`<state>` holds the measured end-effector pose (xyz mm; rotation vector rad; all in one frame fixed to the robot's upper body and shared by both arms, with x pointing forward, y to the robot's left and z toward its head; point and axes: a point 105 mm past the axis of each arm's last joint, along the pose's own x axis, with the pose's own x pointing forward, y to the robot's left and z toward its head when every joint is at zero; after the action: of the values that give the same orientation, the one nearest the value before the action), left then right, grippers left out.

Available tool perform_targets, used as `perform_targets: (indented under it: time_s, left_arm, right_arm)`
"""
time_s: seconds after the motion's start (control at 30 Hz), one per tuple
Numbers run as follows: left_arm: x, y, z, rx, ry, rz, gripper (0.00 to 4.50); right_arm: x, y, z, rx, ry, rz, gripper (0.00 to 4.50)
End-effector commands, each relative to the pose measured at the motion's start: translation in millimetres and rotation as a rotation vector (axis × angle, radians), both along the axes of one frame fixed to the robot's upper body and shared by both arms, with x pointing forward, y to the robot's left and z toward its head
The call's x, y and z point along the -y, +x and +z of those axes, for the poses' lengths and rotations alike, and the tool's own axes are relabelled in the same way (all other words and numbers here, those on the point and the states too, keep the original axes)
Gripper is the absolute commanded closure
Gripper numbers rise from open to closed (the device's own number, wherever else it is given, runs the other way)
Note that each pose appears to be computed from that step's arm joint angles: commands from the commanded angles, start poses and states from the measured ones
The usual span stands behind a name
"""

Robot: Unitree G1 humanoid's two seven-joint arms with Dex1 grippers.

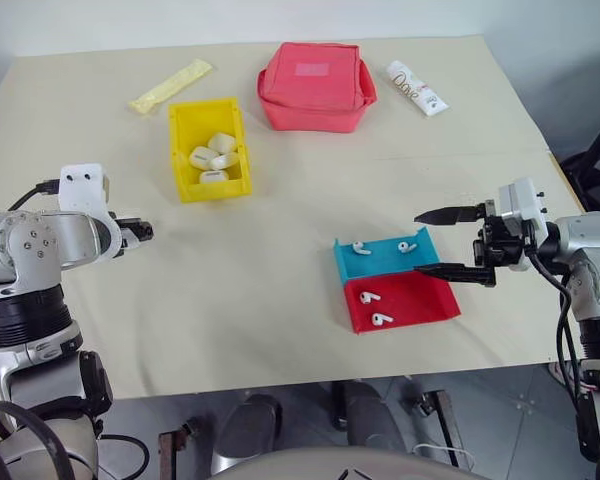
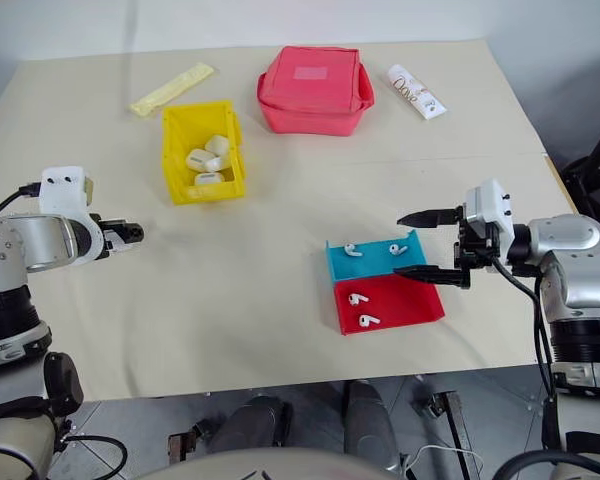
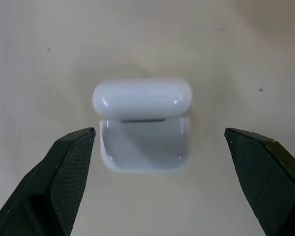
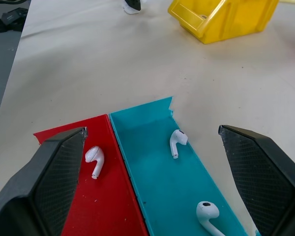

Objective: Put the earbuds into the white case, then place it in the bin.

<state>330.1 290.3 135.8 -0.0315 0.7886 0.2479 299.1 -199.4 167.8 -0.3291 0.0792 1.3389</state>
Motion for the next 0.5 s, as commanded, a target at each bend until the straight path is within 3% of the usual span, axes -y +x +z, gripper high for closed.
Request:
perform_targets:
  time_s: [0.03, 0.5]
  left_arm:
    - [-1.2, 3.6, 6.7, 0.017, -0.004, 0.019, 0.01]
    - [-0.2, 9.3, -6.0, -0.057, -0.029, 0.068, 0.01]
  right_arm:
    - [3.3, -3.1, 14.3, 0.055, 0.001, 0.004, 0.00]
    - [4.2, -5.3, 12.3, 0.041, -0.002, -0.013, 0.00]
